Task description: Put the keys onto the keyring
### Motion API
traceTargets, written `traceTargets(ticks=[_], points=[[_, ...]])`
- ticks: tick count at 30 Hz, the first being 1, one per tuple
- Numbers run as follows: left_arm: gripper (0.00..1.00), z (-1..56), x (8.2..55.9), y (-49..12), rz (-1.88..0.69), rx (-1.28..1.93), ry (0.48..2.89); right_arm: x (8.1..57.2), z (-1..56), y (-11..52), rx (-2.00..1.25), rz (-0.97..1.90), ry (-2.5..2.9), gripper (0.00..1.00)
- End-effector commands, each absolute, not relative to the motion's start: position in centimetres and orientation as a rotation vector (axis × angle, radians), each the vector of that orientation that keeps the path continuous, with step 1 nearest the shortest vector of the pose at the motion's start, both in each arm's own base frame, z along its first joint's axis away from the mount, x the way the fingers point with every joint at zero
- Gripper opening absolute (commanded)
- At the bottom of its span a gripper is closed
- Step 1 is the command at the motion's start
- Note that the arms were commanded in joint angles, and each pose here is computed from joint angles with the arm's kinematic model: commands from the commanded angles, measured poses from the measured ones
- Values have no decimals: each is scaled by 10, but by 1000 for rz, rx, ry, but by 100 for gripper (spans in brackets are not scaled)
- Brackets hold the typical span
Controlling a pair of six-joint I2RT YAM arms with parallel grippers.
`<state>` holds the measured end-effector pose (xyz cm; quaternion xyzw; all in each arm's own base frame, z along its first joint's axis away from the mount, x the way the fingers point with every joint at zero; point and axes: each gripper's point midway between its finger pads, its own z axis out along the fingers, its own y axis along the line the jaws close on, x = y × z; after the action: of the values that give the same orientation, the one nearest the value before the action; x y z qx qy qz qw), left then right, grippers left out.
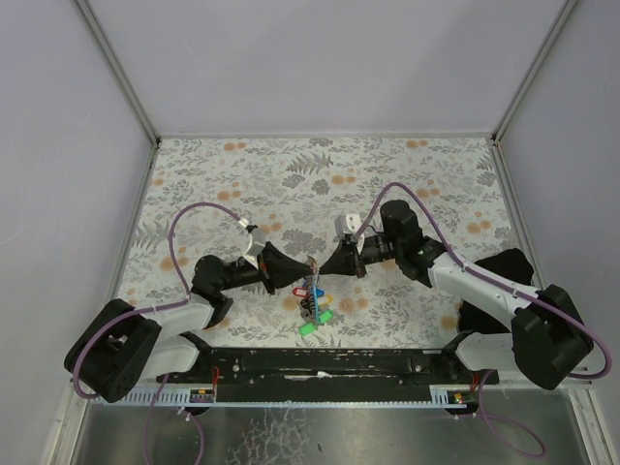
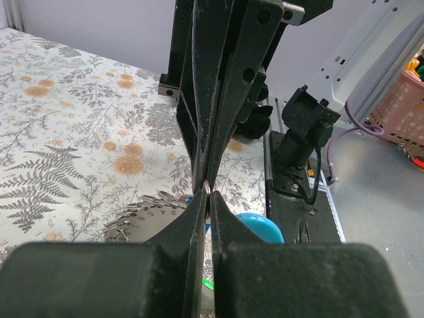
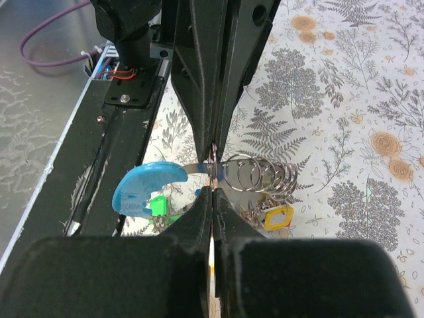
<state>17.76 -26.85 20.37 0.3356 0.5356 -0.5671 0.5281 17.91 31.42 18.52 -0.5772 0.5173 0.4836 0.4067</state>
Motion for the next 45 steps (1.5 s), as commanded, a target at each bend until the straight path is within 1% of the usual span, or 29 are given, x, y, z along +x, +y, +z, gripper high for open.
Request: traceTargets(ticks=[1, 10, 23, 33, 45], points=[[0, 232, 175, -274, -1346, 829, 1146, 181, 224, 322, -1428, 1178, 1127, 0], [0, 231, 178, -272, -1330, 806, 1153, 176, 231, 320, -1420, 1191, 1102, 0], [0, 234, 195, -269, -1272, 689, 1226, 176, 222, 315, -1435, 1155, 1142, 0], [0, 230, 214, -266, -1257, 506, 1341, 181, 213, 313, -1452, 1077, 1186, 0], [0, 239, 226, -263, -1308, 258, 1382, 180, 201, 319, -1501, 1028, 1222, 0]])
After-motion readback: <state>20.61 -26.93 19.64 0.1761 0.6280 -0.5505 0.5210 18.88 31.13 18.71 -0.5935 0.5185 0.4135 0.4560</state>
